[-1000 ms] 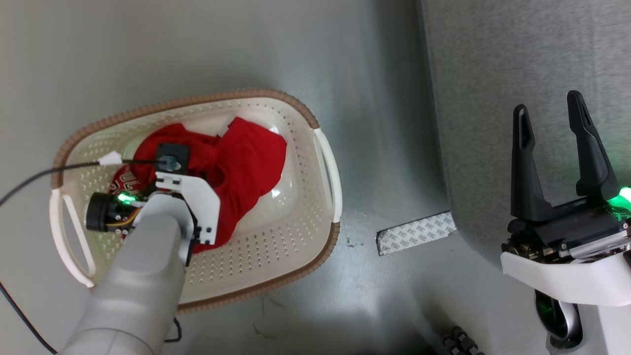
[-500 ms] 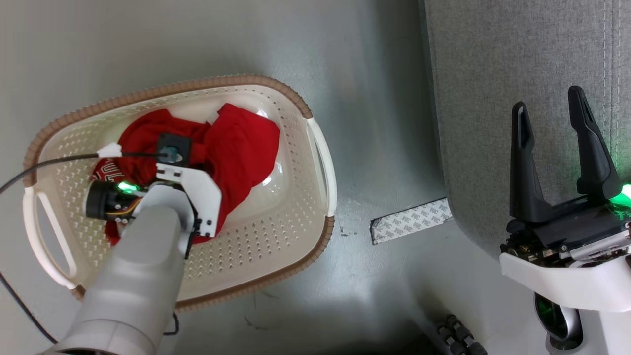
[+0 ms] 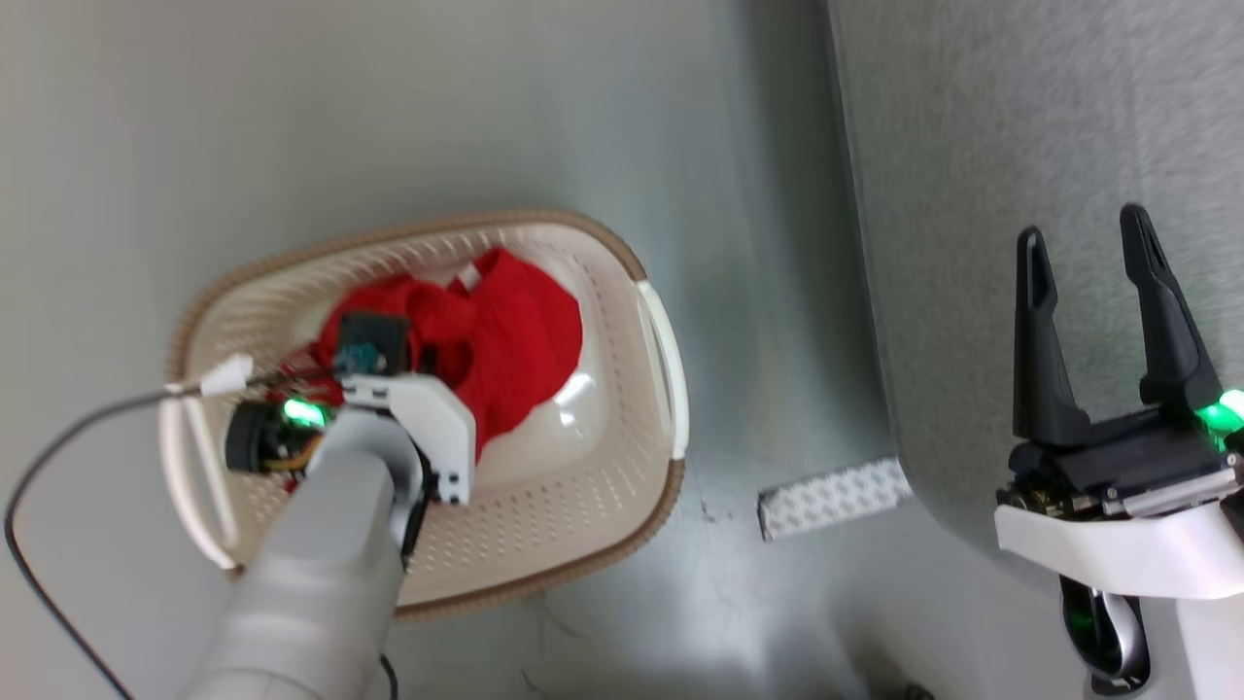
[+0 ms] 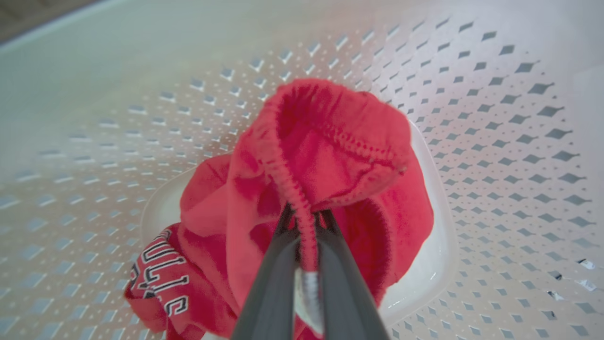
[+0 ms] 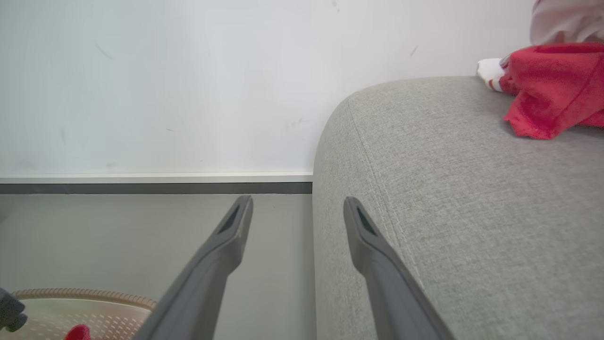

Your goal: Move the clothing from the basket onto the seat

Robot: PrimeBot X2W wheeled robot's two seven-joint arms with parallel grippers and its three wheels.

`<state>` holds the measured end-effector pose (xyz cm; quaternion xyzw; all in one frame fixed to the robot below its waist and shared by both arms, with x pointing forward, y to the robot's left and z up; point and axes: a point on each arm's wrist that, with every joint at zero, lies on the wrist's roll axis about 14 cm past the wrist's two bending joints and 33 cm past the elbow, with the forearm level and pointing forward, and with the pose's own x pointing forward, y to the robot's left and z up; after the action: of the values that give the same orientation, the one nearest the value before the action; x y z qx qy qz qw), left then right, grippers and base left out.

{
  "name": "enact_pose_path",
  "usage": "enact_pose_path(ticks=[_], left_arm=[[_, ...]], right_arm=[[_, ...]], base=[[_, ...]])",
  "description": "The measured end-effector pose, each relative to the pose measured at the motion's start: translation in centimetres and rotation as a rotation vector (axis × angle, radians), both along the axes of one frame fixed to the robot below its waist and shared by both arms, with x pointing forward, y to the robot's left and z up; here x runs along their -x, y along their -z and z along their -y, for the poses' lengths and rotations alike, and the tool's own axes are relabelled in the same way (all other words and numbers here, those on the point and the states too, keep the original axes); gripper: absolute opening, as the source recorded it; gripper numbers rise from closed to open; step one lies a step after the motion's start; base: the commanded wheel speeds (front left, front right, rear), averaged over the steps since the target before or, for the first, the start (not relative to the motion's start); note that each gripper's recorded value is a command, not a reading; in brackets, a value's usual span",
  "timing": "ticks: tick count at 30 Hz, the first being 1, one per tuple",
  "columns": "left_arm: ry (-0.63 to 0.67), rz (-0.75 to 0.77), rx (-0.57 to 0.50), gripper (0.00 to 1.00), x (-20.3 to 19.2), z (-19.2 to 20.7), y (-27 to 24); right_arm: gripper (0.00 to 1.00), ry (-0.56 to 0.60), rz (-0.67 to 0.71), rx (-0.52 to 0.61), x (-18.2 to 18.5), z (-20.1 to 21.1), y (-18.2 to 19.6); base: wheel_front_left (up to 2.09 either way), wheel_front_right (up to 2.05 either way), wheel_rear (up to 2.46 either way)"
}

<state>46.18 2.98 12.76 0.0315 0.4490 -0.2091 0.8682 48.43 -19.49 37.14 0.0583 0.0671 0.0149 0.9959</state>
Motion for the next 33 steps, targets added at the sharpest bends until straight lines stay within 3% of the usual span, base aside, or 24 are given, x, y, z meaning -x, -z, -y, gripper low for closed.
enact_pose_path(ticks=[11, 33], left_arm=[[-0.120, 0.167, 0.125, 0.00, 0.2, -1.3, -9.8], [-0.268, 0.739, 0.319, 0.00, 2.4, -3.8, -32.2]], right_arm=[[1.00, 0.031, 0.056, -0.025, 3.1, 0.3, -4.9], [1.00, 0.042, 0.192, -0.037, 10.4, 0.5, -12.3]], base=[[0.00, 0.00, 0.00], [0.00, 0.00, 0.00]])
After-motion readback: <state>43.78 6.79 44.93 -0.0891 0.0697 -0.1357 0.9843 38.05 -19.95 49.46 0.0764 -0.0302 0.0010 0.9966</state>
